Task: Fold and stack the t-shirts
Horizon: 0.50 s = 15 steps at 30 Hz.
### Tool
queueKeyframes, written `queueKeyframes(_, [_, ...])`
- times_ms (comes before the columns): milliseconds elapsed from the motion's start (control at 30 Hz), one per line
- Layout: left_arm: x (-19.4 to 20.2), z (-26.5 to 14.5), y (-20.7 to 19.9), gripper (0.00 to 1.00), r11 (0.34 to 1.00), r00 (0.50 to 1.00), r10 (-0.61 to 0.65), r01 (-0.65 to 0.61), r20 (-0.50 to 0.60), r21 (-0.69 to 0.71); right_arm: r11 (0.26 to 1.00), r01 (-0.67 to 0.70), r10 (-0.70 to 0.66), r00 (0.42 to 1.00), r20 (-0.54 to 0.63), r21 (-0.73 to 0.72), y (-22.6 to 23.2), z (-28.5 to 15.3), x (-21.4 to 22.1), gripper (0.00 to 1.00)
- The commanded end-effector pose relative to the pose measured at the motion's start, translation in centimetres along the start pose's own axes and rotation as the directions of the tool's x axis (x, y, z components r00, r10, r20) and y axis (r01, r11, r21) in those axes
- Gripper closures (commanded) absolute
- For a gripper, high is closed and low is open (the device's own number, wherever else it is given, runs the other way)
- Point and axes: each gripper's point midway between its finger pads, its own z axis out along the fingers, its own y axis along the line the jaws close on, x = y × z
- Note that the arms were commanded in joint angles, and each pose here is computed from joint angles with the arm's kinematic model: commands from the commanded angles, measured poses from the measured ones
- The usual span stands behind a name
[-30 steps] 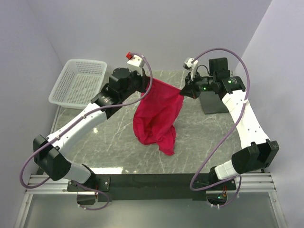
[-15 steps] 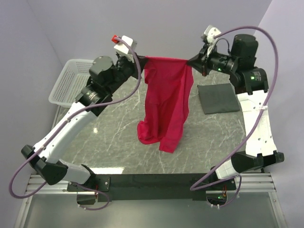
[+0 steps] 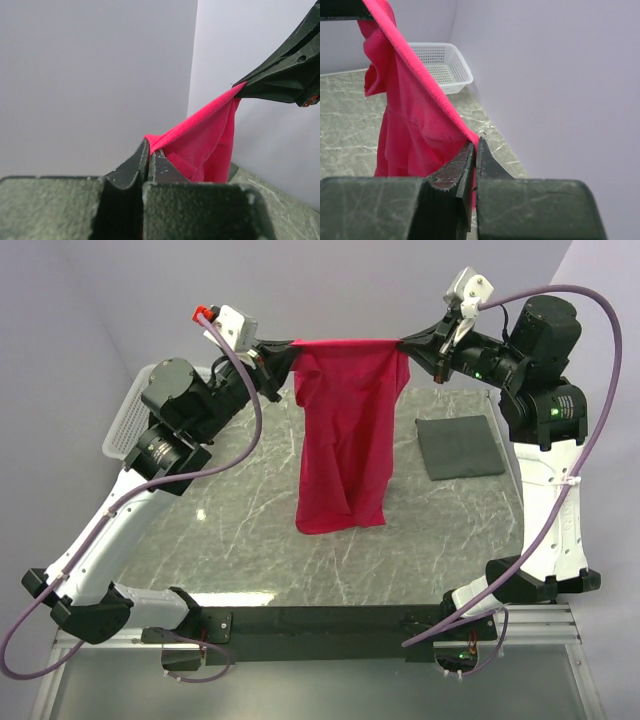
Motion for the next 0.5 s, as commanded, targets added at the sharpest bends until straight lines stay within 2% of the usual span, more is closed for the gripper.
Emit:
queueKeyframes(0, [-9.5, -3.4, 1.8, 0.99, 0.994, 0.971, 0.069, -0.047, 0.23, -0.101, 0.973, 0.107, -0.108, 0.994, -0.007, 0.205, -3.6, -2.3, -2.2, 1.0])
queueKeyframes(167, [-12.2, -4.1, 1.1, 0.99, 0.996, 0.95, 0.071, -0.052, 0.304, -0.071, 0.943, 0.168, -0.181, 0.983, 0.021, 0.286, -4.4, -3.9, -5.0, 1.0])
queueKeyframes(300, [-15.2, -5.2, 0.5, 0.99, 0.996, 0.919, 0.081, -0.065, 0.387, -0.055, 0.92, 0.193, -0.236, 0.968, 0.089, 0.342, -4.3, -5.6, -8.7, 1.0])
queueKeyframes(433, [-20.2, -8.0, -0.3, 0.99, 0.996, 0.851, 0.094, -0.084, 0.517, -0.042, 0.896, 0.214, -0.311, 0.928, 0.205, 0.39, -3.1, -8.1, -14.0, 1.0])
queueKeyframes(467, [-21.1, -8.6, -0.4, 0.99, 0.991, 0.834, 0.129, -0.12, 0.537, -0.053, 0.89, 0.224, -0.333, 0.914, 0.232, 0.396, -2.8, -8.6, -15.2, 1.0])
